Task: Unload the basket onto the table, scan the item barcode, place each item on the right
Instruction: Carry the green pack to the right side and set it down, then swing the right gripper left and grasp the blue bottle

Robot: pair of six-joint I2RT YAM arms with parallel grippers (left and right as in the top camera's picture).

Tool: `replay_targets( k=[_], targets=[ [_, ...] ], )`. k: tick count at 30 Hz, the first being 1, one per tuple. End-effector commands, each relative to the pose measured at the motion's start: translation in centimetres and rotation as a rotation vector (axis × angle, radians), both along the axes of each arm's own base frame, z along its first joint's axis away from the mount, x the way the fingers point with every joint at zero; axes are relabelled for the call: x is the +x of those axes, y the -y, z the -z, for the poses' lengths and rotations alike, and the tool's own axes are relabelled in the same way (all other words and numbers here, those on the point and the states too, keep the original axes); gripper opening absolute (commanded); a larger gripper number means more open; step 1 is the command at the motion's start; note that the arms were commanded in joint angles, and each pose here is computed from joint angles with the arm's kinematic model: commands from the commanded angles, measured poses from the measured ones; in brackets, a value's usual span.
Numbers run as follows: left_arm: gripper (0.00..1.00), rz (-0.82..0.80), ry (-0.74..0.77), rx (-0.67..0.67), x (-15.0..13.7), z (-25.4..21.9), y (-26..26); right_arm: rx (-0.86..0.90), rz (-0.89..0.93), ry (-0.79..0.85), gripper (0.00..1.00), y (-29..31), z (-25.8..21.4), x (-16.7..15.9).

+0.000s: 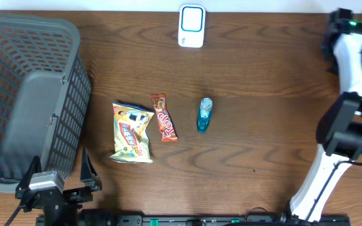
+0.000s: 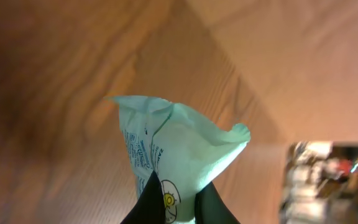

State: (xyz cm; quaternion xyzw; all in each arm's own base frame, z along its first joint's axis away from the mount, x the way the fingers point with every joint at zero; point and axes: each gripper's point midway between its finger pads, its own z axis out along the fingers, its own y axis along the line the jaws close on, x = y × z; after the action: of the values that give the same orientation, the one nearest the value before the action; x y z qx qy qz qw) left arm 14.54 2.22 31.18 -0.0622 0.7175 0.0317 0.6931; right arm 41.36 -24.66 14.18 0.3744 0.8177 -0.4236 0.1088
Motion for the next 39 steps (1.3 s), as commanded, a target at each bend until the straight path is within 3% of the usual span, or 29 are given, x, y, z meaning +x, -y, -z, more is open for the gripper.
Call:
replay_targets(
  k=[1,7,12,22,30,34,37,39],
  targets=[
    [0.98,-0.009,0.008,-0.008,-0.1,-0.2,-0.2,0.14,0.139,0.116,0.01,1.0,2.1,-1.4],
    [0.98,-0.009,0.008,-0.008,-0.1,-0.2,-0.2,0.186,0.202,0.105,0.03,2.7,2.7,-3.4],
    [0.98,-0.009,0.008,-0.008,-0.1,-0.2,-0.2,0.188,0.218,0.089,0.32,3.1,2.6,-4.1],
    [0.98,-0.009,0.008,-0.008,-0.1,-0.2,-0.2,0.154,0.218,0.074,0.37,3.2,0.6,-5.1],
    [0.98,-0.009,0.009,-0.008,-0.1,-0.2,-0.2,0.549,0.063,0.361,0.42,-4.9,-4.0,-1.8],
    [0.98,-0.009,0.01,-0.008,-0.1,-0.2,-0.2,0.85,-0.079,0.503,0.4,-12.3,-8.0,-0.5],
    [0.98,-0.009,0.01,-0.008,-0.1,-0.2,-0.2,0.998,-0.186,0.527,0.4,-17.2,-10.3,-0.5],
    [0.98,-0.009,0.01,-0.008,-0.1,-0.2,-0.2,1.075,-0.243,0.499,0.45,-20.7,-11.0,-1.0]
  ],
)
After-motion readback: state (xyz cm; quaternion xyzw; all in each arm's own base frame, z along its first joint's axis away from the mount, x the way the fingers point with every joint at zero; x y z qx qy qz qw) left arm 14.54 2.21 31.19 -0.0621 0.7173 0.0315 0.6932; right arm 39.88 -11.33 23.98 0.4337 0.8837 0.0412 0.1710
